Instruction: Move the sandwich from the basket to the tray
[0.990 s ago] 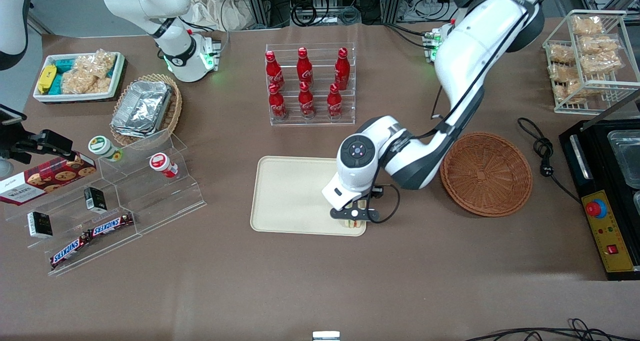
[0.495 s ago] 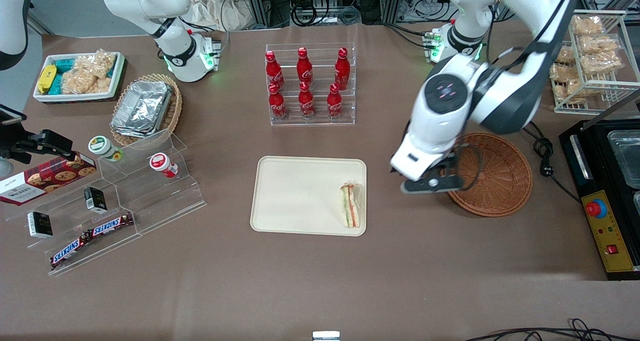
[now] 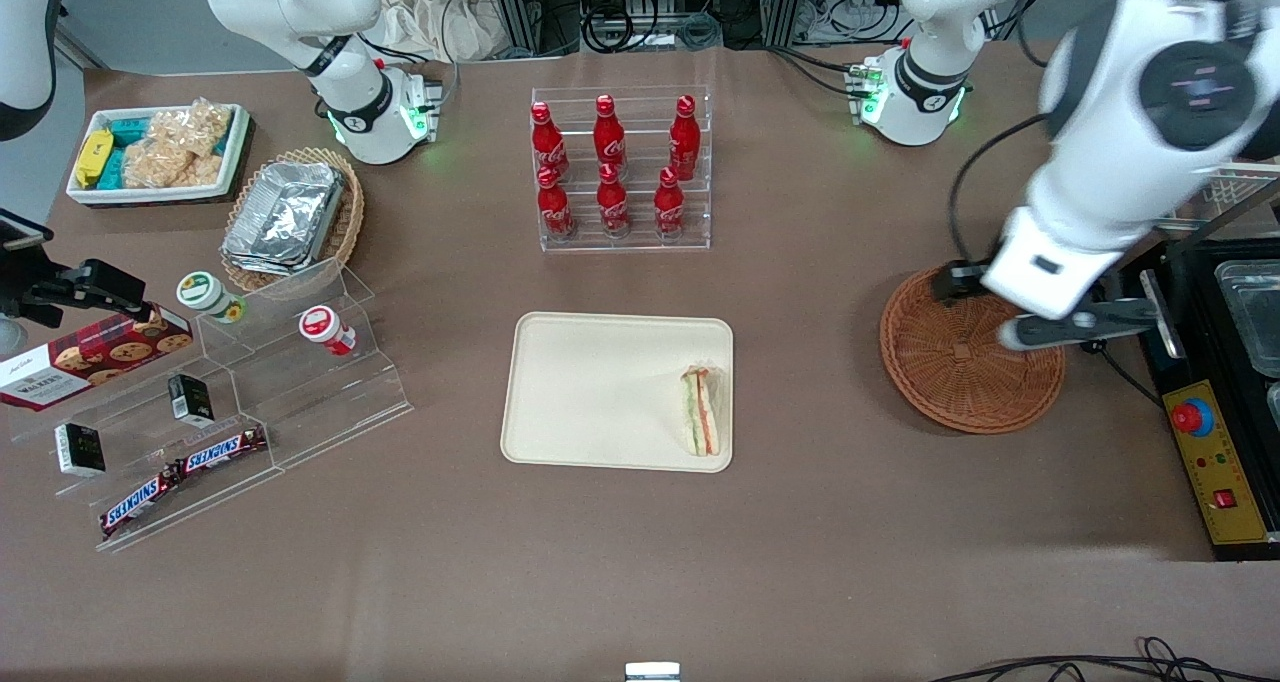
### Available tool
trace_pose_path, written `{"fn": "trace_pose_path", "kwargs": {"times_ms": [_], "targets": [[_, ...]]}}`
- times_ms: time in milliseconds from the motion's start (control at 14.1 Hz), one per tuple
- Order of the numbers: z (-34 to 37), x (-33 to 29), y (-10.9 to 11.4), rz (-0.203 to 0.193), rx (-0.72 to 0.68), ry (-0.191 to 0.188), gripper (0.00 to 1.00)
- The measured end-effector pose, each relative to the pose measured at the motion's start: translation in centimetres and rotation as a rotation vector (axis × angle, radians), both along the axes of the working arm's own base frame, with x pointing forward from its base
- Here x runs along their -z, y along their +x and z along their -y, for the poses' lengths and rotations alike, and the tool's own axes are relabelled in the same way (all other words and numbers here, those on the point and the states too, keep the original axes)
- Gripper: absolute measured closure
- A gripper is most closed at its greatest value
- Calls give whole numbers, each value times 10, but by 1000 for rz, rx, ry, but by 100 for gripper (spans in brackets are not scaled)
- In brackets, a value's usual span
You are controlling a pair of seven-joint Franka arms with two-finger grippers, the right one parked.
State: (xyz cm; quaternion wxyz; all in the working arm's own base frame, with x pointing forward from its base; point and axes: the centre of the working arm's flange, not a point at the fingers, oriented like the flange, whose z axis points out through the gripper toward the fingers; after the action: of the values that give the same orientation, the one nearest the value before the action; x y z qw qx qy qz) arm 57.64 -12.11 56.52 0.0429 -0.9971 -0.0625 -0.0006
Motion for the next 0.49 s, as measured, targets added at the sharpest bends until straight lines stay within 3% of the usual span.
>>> {"fn": "trace_pose_path", "kwargs": {"times_ms": [212, 495], "targets": [[-51, -17, 11, 5, -25, -10, 0], [-83, 4, 26, -35, 16, -37, 0]]}}
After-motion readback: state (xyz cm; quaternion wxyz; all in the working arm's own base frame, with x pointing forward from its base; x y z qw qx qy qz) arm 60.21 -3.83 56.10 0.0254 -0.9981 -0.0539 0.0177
